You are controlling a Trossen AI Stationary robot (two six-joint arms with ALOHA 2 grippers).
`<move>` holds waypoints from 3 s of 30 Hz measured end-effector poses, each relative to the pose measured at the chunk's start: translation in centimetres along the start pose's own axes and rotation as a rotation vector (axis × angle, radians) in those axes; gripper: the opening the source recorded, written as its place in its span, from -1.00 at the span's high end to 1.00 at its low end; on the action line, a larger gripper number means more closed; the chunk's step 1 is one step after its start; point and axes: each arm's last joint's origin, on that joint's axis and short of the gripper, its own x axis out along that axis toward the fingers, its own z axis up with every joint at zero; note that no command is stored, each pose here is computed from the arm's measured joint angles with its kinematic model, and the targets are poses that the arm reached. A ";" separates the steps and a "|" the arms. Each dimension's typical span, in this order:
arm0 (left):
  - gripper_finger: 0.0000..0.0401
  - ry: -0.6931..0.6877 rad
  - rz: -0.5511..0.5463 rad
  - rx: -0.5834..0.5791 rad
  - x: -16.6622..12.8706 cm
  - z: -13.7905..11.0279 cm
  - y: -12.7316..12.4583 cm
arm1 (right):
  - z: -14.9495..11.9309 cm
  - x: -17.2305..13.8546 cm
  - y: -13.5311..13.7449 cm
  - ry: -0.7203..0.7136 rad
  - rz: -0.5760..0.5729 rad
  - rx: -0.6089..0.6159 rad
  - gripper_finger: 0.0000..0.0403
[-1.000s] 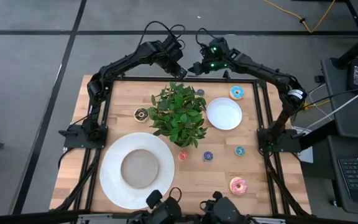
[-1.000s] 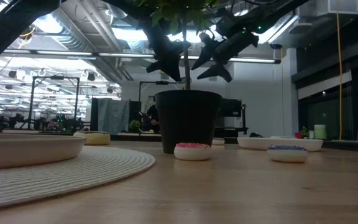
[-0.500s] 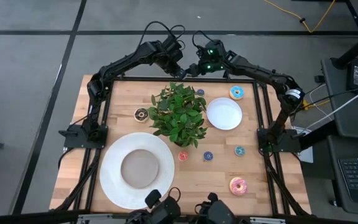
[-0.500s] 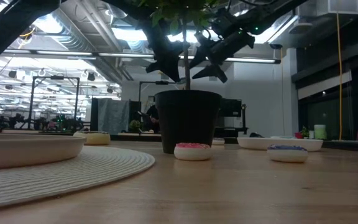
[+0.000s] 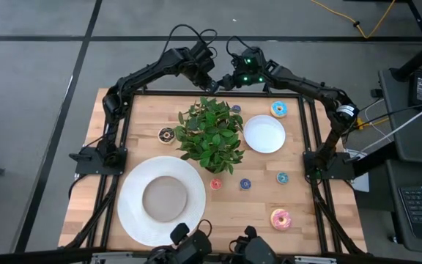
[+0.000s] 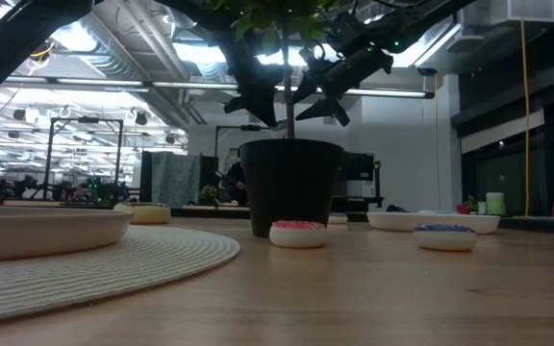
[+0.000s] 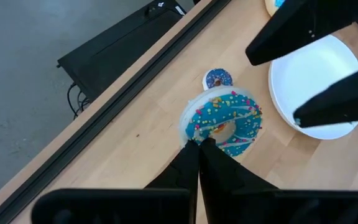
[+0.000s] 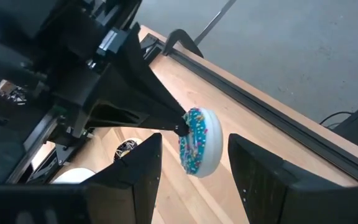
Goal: Pick & Place donuts
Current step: Put the small light blue donut on the white plate
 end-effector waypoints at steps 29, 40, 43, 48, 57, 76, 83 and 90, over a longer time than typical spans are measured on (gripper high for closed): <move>0.99 -0.020 -0.124 0.078 0.0 0.3 -0.5 | -0.8 -0.4 -2.5 0.094 0.063 0.036 0.08; 0.99 -0.012 -0.071 0.090 0.0 0.1 -0.3 | -0.7 -0.4 -2.1 0.107 0.142 0.051 0.08; 0.99 -0.014 -0.063 0.094 0.0 0.2 -0.3 | -0.7 -0.4 -2.1 0.117 0.163 0.053 0.08; 0.99 -0.023 -0.080 0.103 0.0 0.3 -0.4 | -0.7 -0.3 -2.1 0.108 0.148 0.049 0.08; 0.99 -0.024 -0.102 0.104 0.0 0.3 -0.4 | -0.6 -0.3 -2.2 0.097 0.127 0.031 0.08; 0.97 -0.054 -0.104 0.103 0.0 0.6 -0.5 | -0.7 -0.3 -2.2 0.106 0.140 0.023 0.73; 0.87 -0.056 -0.104 0.083 0.0 0.6 -0.2 | -0.6 -0.4 -2.2 0.116 0.163 0.028 0.93; 0.67 -0.042 -0.127 0.013 -0.2 0.7 0.7 | -0.3 -0.7 -2.9 0.116 0.173 0.062 0.95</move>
